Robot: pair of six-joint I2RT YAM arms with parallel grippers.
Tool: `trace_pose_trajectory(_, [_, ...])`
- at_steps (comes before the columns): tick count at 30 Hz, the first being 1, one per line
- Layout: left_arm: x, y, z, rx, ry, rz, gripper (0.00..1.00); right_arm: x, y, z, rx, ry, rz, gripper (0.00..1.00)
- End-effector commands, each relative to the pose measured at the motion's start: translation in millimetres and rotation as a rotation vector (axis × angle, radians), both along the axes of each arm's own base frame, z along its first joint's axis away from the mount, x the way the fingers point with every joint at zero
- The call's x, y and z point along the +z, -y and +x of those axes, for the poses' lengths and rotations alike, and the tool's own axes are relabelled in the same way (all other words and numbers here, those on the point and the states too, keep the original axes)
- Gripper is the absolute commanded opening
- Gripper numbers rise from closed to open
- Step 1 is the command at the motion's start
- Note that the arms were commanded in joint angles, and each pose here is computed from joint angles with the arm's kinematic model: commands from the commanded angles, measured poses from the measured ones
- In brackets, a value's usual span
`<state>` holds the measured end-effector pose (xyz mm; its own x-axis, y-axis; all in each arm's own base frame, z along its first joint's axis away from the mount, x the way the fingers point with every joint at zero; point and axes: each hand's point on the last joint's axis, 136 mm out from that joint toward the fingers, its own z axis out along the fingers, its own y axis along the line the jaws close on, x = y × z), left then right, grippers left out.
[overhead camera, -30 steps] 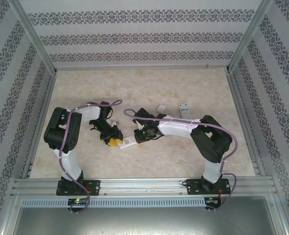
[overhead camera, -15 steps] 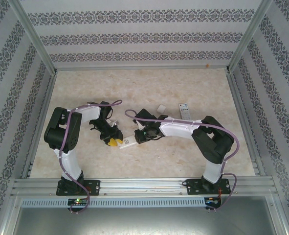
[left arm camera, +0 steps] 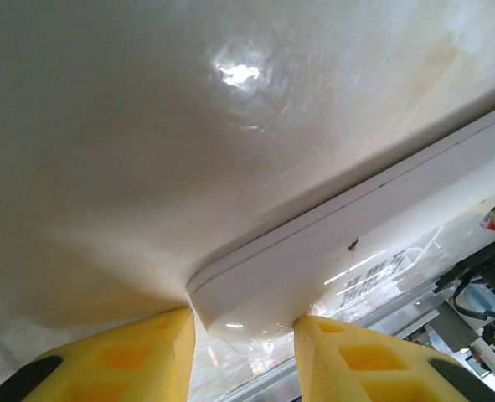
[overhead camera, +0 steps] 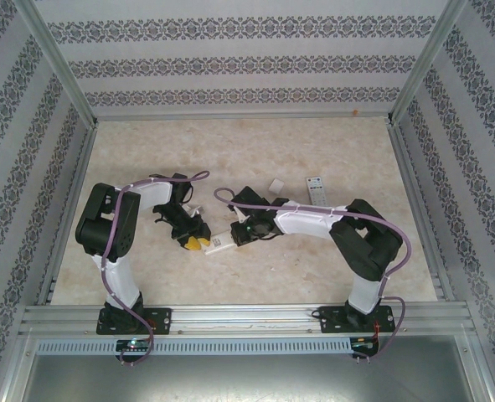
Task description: Load the batteries into the remote control
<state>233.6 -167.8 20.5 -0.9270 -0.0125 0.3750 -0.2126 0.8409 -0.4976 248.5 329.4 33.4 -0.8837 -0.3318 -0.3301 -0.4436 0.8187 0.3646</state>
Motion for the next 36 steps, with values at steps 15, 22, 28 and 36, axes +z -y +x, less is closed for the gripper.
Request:
trace_pose_trajectory(15, [-45,-21,-5,-0.067,0.019,0.171,0.38,-1,-7,-2,0.004,0.019,0.016,0.09])
trace_pose_trajectory(22, [-44,-20,-2,-0.066,0.024,0.169,0.38,14,8,-2,-0.025,0.042,-0.009,0.09])
trace_pose_trajectory(28, [-46,-21,-4,-0.067,0.018,0.168,0.38,8,16,-4,-0.056,0.028,-0.013,0.10])
trace_pose_trajectory(36, [-46,-21,-5,-0.067,0.015,0.171,0.37,-1,11,-1,-0.058,0.008,-0.017,0.10])
